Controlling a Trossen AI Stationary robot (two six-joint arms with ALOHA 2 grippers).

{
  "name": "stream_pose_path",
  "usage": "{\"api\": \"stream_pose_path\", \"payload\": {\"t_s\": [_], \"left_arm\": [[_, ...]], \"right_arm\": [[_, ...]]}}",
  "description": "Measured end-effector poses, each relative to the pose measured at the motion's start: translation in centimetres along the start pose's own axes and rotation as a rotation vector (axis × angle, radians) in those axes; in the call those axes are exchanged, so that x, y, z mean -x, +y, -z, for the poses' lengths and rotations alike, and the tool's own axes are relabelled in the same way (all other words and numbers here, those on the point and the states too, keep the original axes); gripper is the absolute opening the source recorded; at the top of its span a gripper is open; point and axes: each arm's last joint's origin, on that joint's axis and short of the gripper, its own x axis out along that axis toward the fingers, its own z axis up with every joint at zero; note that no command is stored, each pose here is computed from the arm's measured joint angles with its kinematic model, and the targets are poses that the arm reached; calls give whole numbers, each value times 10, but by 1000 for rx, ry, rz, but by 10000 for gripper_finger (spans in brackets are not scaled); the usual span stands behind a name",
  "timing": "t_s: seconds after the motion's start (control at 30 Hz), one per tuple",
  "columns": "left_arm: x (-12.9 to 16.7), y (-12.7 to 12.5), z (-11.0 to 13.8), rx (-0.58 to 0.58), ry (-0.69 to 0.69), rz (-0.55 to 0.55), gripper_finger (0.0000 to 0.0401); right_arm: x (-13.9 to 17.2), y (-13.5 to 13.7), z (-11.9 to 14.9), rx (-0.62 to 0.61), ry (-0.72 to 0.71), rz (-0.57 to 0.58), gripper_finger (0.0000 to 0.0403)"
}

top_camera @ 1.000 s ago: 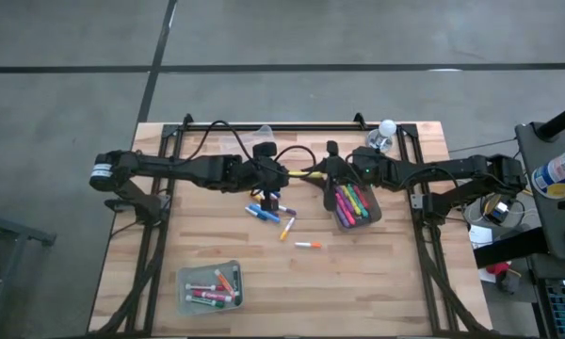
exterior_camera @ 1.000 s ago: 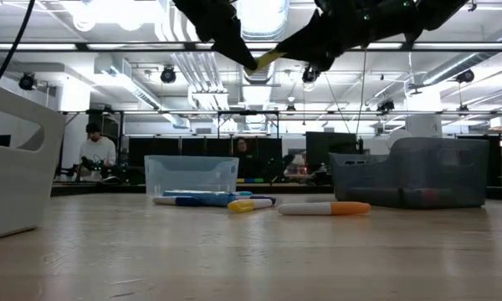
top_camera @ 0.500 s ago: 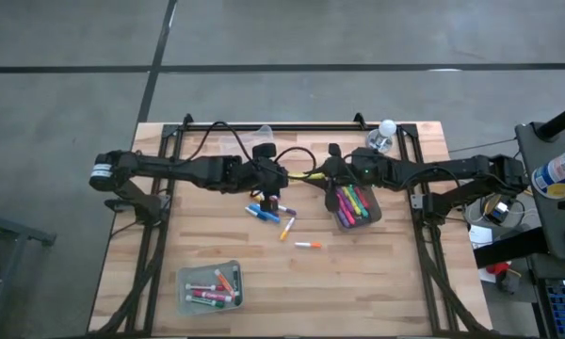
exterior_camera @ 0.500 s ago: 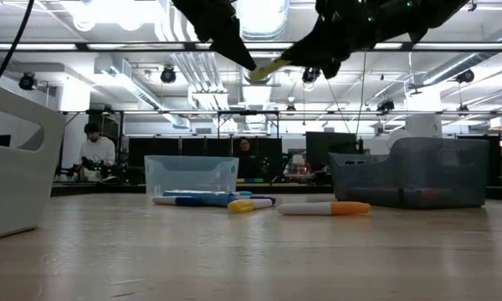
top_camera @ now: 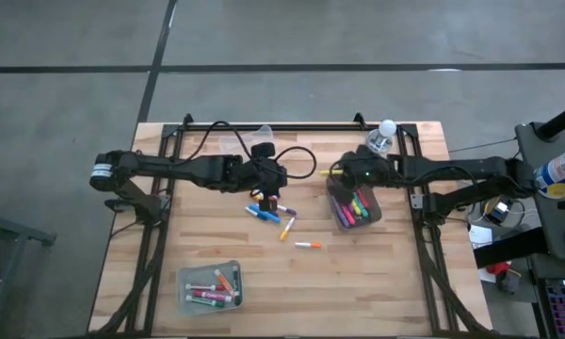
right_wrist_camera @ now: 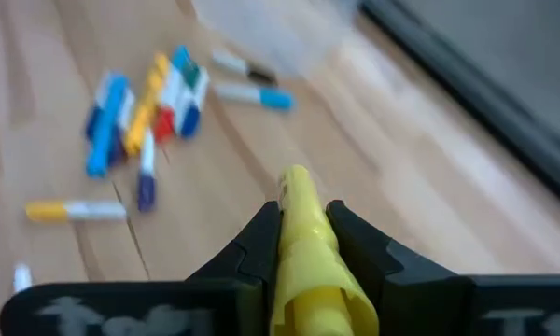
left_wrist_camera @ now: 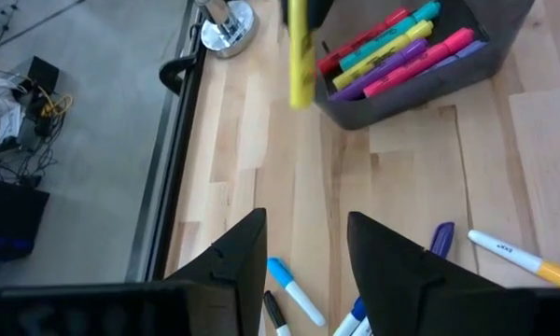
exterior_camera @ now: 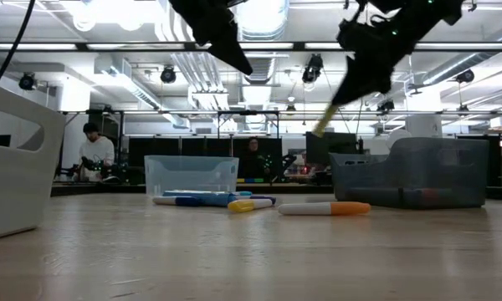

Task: Pick & Place Markers
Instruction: Put the yellow highlighter pen into the black bin

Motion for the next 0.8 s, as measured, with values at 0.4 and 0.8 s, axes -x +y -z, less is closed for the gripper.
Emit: {"api": "stream_pose_path", "payload": {"t_s": [0.4, 0.8], "left_arm": [[0, -1, 3, 3, 26, 11, 145], [0, -2, 8, 33, 78, 23, 145]], "right_arm": [[9, -10, 29, -141, 247, 90, 65], [9, -10, 29, -147, 240, 95, 132]]}}
